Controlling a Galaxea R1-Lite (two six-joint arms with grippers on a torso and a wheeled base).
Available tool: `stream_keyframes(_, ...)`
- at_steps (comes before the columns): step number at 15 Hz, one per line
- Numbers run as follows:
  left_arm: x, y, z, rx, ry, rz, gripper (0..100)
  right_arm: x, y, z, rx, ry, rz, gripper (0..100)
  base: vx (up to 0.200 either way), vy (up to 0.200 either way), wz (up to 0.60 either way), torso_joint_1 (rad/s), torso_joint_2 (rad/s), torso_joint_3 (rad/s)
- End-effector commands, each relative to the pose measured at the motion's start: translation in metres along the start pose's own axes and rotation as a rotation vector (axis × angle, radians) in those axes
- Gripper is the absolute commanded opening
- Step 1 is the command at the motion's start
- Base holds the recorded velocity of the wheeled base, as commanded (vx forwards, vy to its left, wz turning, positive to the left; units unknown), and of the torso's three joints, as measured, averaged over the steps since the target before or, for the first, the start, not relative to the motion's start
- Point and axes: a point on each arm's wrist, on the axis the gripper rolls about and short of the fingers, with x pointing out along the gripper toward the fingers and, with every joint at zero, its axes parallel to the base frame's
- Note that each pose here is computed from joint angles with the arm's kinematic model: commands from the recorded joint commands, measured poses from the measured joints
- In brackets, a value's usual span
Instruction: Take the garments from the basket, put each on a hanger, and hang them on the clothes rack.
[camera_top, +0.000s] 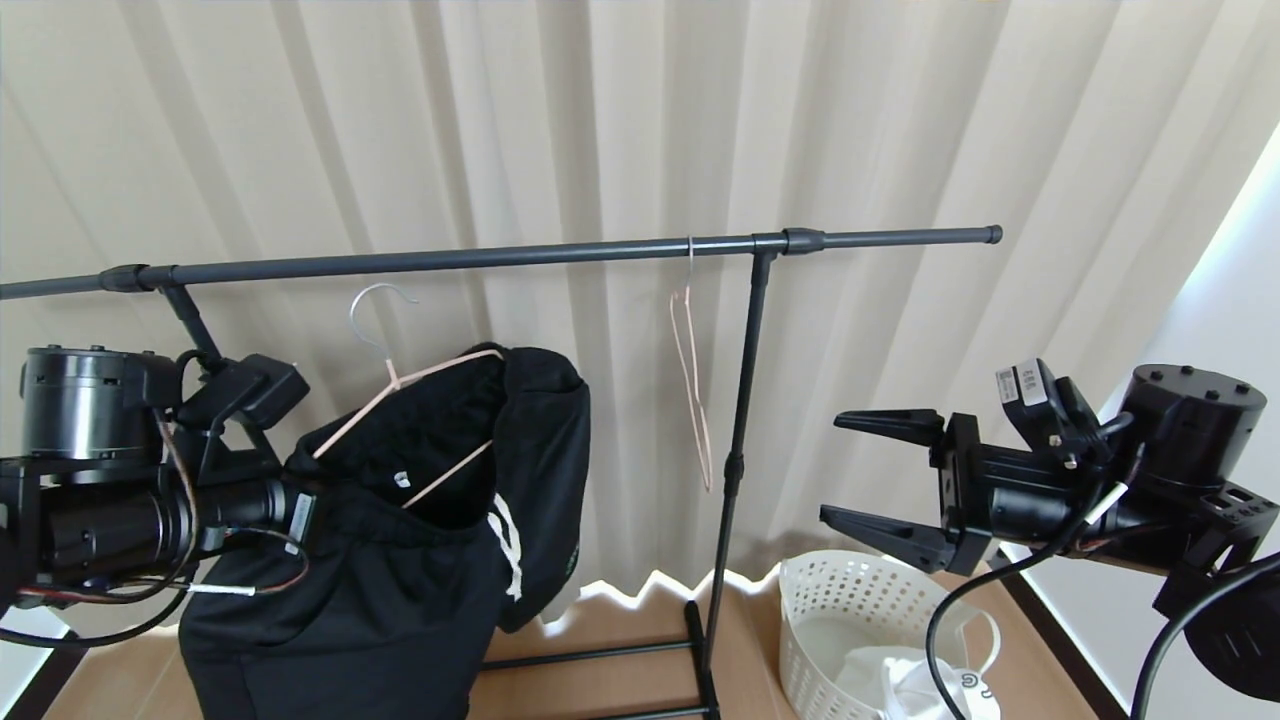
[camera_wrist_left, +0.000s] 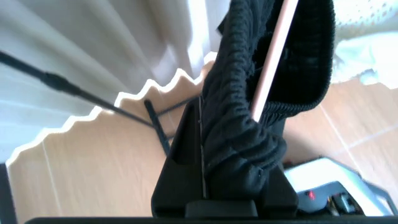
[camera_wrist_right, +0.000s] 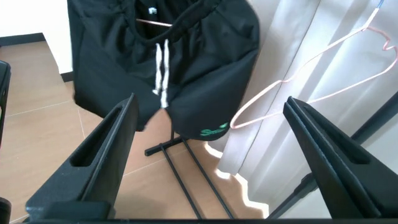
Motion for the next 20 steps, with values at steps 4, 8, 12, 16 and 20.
stream_keyframes(4, 0.065, 0.005, 0.031, -0.078, 0.003, -0.017, 0, 0.0, -0.004, -0.001, 0.001, 0.001, -0.008, 100, 0.0, 0.0, 0.0, 0.0, 0.0, 0.0)
stream_keyframes(8, 0.124, -0.001, 0.061, -0.131, -0.015, 0.073, 0, -0.001, -0.006, -0.001, 0.0, 0.001, -0.017, 100, 0.0, 0.0, 0.0, 0.0, 0.0, 0.0)
stream_keyframes(12, 0.167, -0.006, 0.082, -0.168, -0.038, 0.1, 0, -0.003, -0.007, -0.001, -0.003, -0.001, -0.024, 100, 0.0, 0.0, 0.0, 0.0, 0.0, 0.0)
stream_keyframes(16, 0.186, -0.005, 0.087, -0.194, -0.057, 0.125, 0, -0.004, -0.008, -0.001, -0.002, -0.001, -0.03, 100, 0.0, 0.0, 0.0, 0.0, 0.0, 0.0)
stream_keyframes(20, 0.187, -0.004, 0.089, -0.214, -0.069, 0.125, 0, -0.004, -0.008, -0.002, 0.0, 0.001, -0.03, 100, 0.0, 0.0, 0.0, 0.0, 0.0, 0.0)
